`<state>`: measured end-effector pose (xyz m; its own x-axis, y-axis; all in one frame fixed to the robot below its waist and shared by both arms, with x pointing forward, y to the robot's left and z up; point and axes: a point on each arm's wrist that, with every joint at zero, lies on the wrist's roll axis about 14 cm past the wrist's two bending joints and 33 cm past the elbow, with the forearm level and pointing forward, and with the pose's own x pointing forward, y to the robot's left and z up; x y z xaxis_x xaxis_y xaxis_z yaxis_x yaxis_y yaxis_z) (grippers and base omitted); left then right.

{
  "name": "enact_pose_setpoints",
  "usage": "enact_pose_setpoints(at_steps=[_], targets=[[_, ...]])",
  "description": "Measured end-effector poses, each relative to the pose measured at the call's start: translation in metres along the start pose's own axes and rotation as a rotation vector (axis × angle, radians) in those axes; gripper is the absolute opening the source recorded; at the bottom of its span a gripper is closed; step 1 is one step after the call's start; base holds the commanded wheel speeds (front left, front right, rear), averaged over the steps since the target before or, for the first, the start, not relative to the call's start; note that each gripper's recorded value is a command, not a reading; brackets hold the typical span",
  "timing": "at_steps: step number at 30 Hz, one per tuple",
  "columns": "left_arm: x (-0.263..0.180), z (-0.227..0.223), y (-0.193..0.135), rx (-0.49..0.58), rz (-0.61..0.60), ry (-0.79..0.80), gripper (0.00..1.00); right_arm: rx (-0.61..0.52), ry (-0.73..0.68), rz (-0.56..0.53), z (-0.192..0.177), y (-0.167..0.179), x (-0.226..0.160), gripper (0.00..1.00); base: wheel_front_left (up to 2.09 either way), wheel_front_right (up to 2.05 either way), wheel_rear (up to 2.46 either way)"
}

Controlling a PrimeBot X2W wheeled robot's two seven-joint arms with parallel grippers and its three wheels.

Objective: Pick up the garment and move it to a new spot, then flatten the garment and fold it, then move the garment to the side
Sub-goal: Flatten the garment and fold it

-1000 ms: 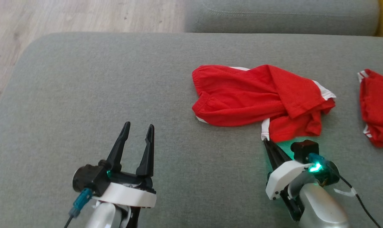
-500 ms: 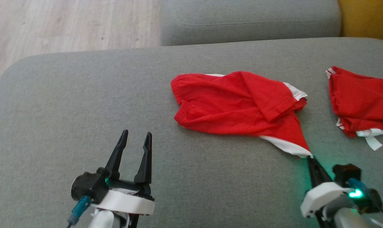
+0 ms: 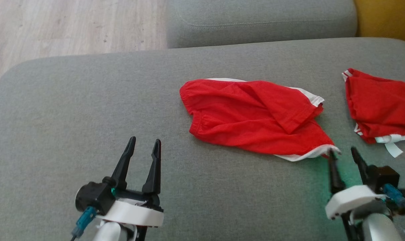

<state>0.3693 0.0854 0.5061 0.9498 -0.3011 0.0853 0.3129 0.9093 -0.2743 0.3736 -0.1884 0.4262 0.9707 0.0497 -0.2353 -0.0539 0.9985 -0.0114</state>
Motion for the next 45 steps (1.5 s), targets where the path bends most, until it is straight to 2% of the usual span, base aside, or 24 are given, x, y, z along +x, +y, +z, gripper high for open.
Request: enact_pose_setpoints(at_steps=[5,10,11,12,14,16,17,21,26,32,37,43,45], targets=[[-0.004,0.001,0.006,0.002,0.02,-0.003,1.0,0.038,-0.135,0.094,0.035,0.033,0.005,1.0,0.0,0.0,0.0],[-0.009,0.002,0.013,0.005,0.045,-0.005,1.0,0.087,-0.228,0.262,0.063,0.088,0.004,1.0,0.0,0.0,0.0],[-0.009,0.002,0.013,0.005,0.045,-0.005,1.0,0.087,-0.228,0.262,0.063,0.088,0.004,1.0,0.0,0.0,0.0],[-0.011,0.003,0.016,0.005,0.057,-0.006,1.0,0.076,-0.211,0.338,0.059,0.109,0.001,1.0,0.0,0.0,0.0],[-0.013,0.002,0.019,0.006,0.068,-0.005,1.0,0.044,-0.186,0.399,0.051,0.123,-0.001,1.0,0.0,0.0,0.0],[-0.014,0.002,0.02,0.006,0.073,-0.004,1.0,0.045,-0.172,0.42,0.047,0.129,-0.002,1.0,0.0,0.0,0.0],[-0.016,0.002,0.024,0.005,0.085,-0.002,1.0,0.031,-0.142,0.472,0.037,0.143,-0.003,1.0,0.0,0.0,0.0],[-0.018,0.0,0.027,0.006,0.099,0.003,1.0,0.003,-0.1,0.558,0.025,0.168,-0.004,1.0,0.0,0.0,0.0],[-0.019,0.002,0.036,0.003,0.126,-0.001,1.0,-0.086,-0.085,0.681,0.028,0.204,0.016,1.0,0.0,0.0,0.0],[-0.026,-0.001,0.047,0.001,0.167,0.013,1.0,-0.187,-0.007,0.727,0.01,0.22,0.046,1.0,0.0,0.0,0.0],[-0.034,-0.001,0.059,0.003,0.213,0.017,1.0,-0.234,0.074,0.758,-0.014,0.231,0.056,1.0,0.0,0.0,0.0],[-0.036,0.0,0.064,0.001,0.231,0.016,1.0,-0.28,0.105,0.771,-0.023,0.235,0.069,1.0,0.0,0.0,0.0],[-0.036,-0.002,0.063,-0.006,0.231,0.02,1.0,-0.28,0.109,0.773,-0.024,0.238,0.071,0.0,0.0,0.0,0.0]])
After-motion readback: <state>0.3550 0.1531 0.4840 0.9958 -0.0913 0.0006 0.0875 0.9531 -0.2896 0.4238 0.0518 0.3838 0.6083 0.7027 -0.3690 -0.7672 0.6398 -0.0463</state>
